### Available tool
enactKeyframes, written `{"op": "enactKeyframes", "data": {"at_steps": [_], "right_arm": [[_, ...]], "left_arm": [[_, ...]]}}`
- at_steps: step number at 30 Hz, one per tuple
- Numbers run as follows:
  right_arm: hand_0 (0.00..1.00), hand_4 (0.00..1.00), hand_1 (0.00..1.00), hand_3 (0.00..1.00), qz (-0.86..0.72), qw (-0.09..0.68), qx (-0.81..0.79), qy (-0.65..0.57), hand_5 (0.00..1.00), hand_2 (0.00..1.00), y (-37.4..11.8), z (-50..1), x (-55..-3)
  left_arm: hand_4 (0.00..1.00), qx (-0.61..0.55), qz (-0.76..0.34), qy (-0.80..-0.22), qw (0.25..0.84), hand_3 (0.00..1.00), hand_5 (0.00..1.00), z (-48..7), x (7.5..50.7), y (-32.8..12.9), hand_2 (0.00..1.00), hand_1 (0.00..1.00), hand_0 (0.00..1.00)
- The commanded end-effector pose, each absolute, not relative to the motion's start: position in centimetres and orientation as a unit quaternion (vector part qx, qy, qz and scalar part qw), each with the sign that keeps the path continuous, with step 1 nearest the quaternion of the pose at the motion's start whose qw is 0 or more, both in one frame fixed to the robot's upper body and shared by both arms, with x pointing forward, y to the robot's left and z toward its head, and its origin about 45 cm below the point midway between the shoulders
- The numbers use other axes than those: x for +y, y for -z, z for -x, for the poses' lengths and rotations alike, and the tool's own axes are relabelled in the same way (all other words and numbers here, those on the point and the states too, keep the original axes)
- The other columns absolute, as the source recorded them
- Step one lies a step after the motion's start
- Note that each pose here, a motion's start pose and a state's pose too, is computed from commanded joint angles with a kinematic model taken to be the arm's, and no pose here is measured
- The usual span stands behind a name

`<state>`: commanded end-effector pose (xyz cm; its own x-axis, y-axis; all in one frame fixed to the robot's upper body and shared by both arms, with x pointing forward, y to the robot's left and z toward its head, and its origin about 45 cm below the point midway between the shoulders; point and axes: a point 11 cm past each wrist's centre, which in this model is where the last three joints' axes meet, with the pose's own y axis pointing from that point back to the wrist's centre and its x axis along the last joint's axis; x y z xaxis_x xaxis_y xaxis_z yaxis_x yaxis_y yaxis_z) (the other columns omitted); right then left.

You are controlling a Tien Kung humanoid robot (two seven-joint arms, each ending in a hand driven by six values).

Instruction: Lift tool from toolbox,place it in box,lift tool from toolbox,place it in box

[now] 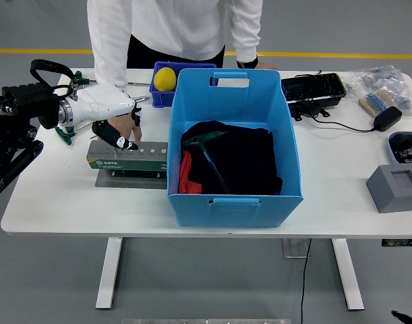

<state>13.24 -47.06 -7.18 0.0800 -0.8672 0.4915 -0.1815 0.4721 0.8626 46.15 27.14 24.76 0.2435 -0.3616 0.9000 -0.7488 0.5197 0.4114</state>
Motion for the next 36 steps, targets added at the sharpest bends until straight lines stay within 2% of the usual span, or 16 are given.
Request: {"op": "enactKeyframes", "data": {"at_steps": [2,3,8,9,14,15,20,21,32,33,36], "right_arm": [[0.617,0.776,0.598,0.54,-0.426,0.598,-0.615,0.287,0.657,0.668,7.2,-13.3,-47.1],[0.616,0.776,0.598,0.539,-0.426,0.598,-0.616,0.287,0.658,0.67,7.2,-13.3,-47.1],[0.616,0.776,0.598,0.539,-0.426,0.597,-0.616,0.286,0.658,0.67,7.2,-13.3,-47.1],[0.616,0.776,0.597,0.539,-0.426,0.597,-0.616,0.286,0.657,0.669,7.1,-13.3,-47.1],[0.616,0.776,0.597,0.539,-0.427,0.598,-0.615,0.286,0.657,0.669,7.1,-13.4,-47.1],[0.616,0.776,0.597,0.54,-0.427,0.598,-0.615,0.286,0.658,0.669,7.1,-13.4,-47.1],[0.616,0.776,0.597,0.54,-0.427,0.598,-0.616,0.286,0.658,0.669,7.1,-13.4,-47.1],[0.616,0.776,0.597,0.54,-0.427,0.598,-0.616,0.286,0.659,0.669,7.1,-13.4,-47.1],[0.616,0.776,0.596,0.54,-0.427,0.597,-0.616,0.286,0.659,0.669,7.1,-13.4,-47.2],[0.616,0.777,0.596,0.539,-0.427,0.597,-0.616,0.286,0.661,0.668,7.1,-13.4,-47.2],[0.616,0.777,0.596,0.539,-0.427,0.597,-0.616,0.286,0.661,0.668,7.1,-13.5,-47.2]], "left_arm": [[0.862,-0.595,-0.475,-0.149,0.631,0.594,0.67,-46.3,27.7,-24.5,0.707,0.705,0.658],[0.862,-0.594,-0.48,-0.148,0.629,0.556,0.673,-46.3,28.0,-24.4,0.717,0.729,0.681],[0.862,-0.589,-0.492,-0.149,0.624,0.556,0.673,-46.5,28.9,-24.3,0.717,0.729,0.681],[0.862,-0.588,-0.495,-0.149,0.622,0.517,0.675,-46.5,29.0,-24.3,0.698,0.722,0.682],[0.862,-0.584,-0.504,-0.145,0.62,0.517,0.675,-46.6,29.5,-24.2,0.698,0.722,0.682],[0.863,-0.582,-0.507,-0.145,0.62,0.483,0.679,-46.6,29.6,-24.1,0.662,0.692,0.67],[0.863,-0.575,-0.513,-0.139,0.622,0.483,0.679,-46.4,29.8,-23.8,0.662,0.692,0.67],[0.864,-0.574,-0.514,-0.138,0.622,0.453,0.685,-46.4,29.8,-23.7,0.631,0.656,0.658],[0.865,-0.569,-0.512,-0.134,0.629,0.452,0.686,-46.4,29.3,-23.4,0.61,0.635,0.651],[0.868,-0.57,-0.513,-0.133,0.628,0.41,0.689,-46.4,29.4,-23.4,0.563,0.612,0.643],[0.868,-0.573,-0.518,-0.128,0.623,0.41,0.689,-46.5,29.5,-23.3,0.563,0.612,0.643]]}}
